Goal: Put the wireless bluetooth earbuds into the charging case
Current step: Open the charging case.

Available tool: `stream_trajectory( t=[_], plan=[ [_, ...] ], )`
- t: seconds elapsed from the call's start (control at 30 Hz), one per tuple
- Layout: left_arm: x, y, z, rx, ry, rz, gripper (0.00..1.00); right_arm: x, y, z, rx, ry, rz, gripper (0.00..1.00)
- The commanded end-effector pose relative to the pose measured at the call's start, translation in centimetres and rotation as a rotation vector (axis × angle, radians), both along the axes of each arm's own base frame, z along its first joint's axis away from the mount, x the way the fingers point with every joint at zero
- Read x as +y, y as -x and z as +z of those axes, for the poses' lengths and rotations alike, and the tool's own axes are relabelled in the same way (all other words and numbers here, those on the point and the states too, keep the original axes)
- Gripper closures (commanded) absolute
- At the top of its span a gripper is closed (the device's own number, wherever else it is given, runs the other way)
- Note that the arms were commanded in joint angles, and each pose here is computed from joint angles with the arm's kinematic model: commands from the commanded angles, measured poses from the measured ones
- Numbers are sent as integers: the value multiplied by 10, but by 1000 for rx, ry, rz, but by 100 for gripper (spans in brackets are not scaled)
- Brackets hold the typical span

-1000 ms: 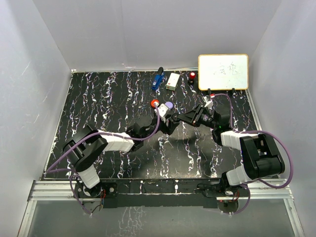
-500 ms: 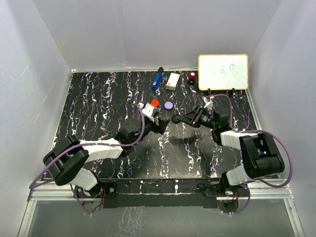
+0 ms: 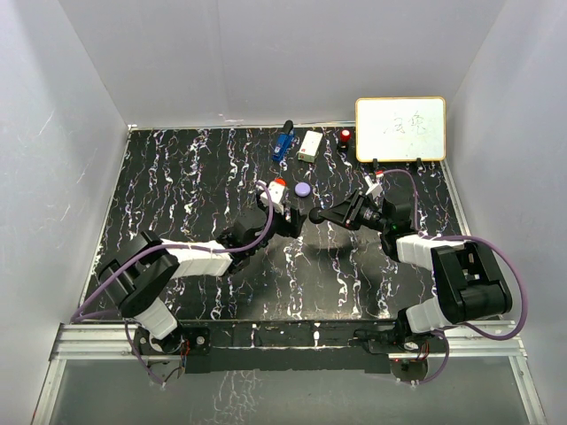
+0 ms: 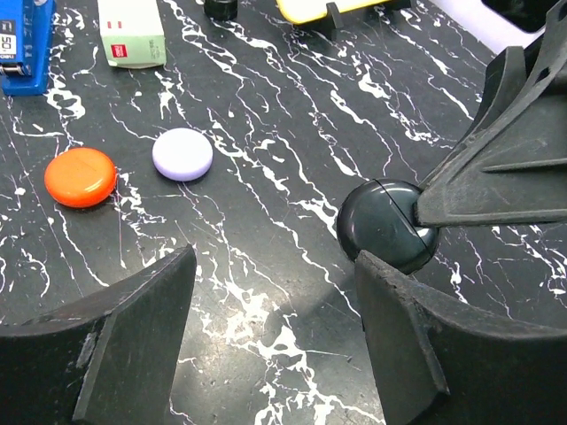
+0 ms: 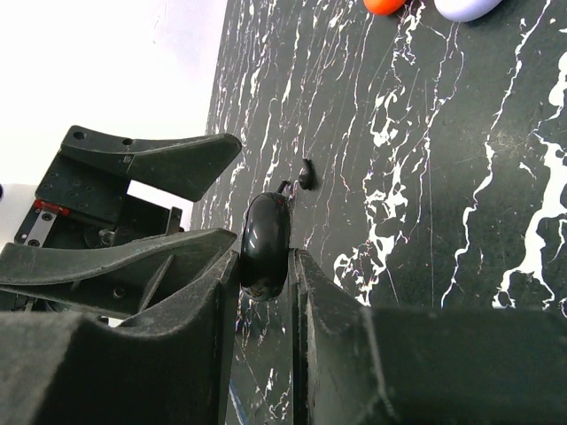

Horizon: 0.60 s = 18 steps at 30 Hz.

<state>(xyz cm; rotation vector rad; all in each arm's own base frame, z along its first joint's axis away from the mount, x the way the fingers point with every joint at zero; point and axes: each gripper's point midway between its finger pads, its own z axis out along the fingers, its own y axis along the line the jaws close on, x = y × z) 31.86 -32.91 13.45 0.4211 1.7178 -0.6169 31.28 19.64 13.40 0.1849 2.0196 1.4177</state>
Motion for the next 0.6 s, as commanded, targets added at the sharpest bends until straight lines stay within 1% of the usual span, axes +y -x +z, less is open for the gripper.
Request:
stream_trajectory(
  t=[0.0, 0.57],
  plan=[
    [-7, -7, 19, -25, 55, 4, 29, 2, -8, 29, -113, -6, 6, 100],
    [-16, -7, 30, -44, 91, -28, 29, 2, -6, 28, -111, -9, 12, 100]
  ],
)
